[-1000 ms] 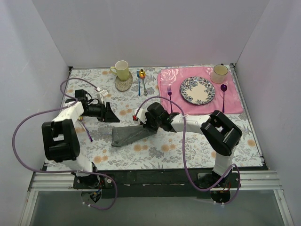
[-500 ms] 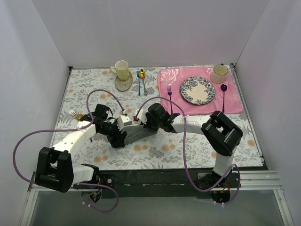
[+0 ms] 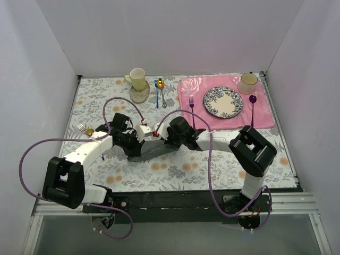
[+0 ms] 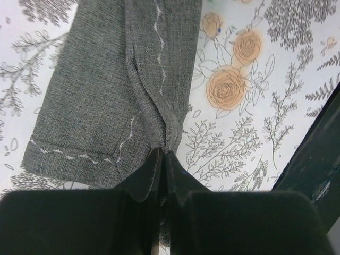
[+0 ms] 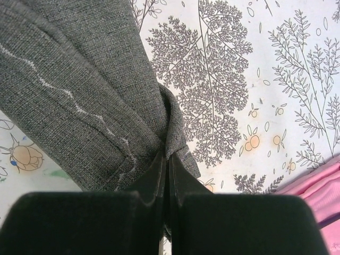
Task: Fold the napkin into a case and place the utensils inside
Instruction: Stuff the top corner of the smaller-rectangle-folded napkin into the folded napkin.
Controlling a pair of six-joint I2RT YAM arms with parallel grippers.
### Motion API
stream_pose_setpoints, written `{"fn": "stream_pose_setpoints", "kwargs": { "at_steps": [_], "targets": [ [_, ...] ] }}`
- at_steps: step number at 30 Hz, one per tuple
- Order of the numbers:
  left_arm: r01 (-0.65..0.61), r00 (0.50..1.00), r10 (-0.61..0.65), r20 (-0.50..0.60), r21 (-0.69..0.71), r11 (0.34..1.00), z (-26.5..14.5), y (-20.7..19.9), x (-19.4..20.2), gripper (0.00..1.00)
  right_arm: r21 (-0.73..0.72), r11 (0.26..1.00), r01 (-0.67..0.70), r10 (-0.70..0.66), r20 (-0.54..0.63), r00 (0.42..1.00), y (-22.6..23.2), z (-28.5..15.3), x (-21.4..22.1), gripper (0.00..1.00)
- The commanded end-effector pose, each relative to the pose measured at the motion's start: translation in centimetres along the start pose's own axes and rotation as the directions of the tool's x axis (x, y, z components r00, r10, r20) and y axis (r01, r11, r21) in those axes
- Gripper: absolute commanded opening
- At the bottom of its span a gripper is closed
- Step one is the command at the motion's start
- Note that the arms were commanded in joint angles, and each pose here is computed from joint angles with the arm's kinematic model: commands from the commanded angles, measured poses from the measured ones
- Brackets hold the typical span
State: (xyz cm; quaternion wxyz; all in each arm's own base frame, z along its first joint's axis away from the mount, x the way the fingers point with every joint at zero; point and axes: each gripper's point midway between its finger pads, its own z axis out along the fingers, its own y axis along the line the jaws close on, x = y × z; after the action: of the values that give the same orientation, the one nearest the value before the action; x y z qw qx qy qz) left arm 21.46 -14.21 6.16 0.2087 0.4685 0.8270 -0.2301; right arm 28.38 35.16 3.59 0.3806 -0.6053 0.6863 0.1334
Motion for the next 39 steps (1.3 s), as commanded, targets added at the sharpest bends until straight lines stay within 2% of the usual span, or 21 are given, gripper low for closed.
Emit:
{"fn": "stream_pose_setpoints", "kwargs": {
  "at_steps": [1, 7, 19, 28, 31, 32, 37, 39],
  "targets": [
    [0.005, 0.996, -0.004, 0.09, -0.016, 1.0, -0.7, 1.1, -3.8, 0.0, -0.001, 0.999, 0.043, -0.043, -0.005, 0.999, 0.3, -0.6, 0.5, 0.01],
    [0.04, 0.994, -0.04, 0.1, -0.001, 0.999, -0.8, 2.4, -5.5, 0.0, -0.008, 0.997, 0.08, -0.08, 0.019, 0.997, 0.6, -0.8, 0.2, 0.01],
    [0.231, 0.972, -0.233, 0.037, 0.037, 0.972, 2.1, 8.2, -3.4, 0.0, -0.008, 0.994, 0.106, -0.106, 0.023, 0.994, 0.5, -0.2, 0.3, 0.01],
    [0.376, 0.921, -0.361, -0.145, 0.089, 0.922, 5.5, 8.0, 1.1, 0.0, 0.027, 0.995, 0.096, -0.097, 0.039, 0.995, -0.8, -1.0, -1.7, 0.01],
    [0.406, 0.906, -0.386, -0.176, 0.092, 0.909, 5.7, 7.7, 1.9, 0.0, 0.039, 0.997, 0.071, -0.072, 0.036, 0.997, -1.6, -1.8, -2.9, 0.15],
    [0.402, 0.906, -0.382, -0.179, 0.091, 0.911, 5.8, 7.7, 2.0, 0.0, 0.04, 0.998, 0.058, -0.06, 0.04, 0.997, -1.8, -2.1, -3.2, 0.23],
    [0.396, 0.908, -0.376, -0.186, 0.088, 0.914, 5.7, 7.7, 2.2, 0.0, 0.038, 0.999, -0.014, 0.011, 0.092, 0.996, -2.7, -3.4, -6.1, 0.35],
    [0.391, 0.911, -0.371, -0.182, 0.087, 0.916, 5.6, 7.9, 2.0, 0.0, 0.027, 0.999, -0.046, 0.044, 0.091, 0.995, -3.0, -3.7, -6.5, 0.36]
  ]
}}
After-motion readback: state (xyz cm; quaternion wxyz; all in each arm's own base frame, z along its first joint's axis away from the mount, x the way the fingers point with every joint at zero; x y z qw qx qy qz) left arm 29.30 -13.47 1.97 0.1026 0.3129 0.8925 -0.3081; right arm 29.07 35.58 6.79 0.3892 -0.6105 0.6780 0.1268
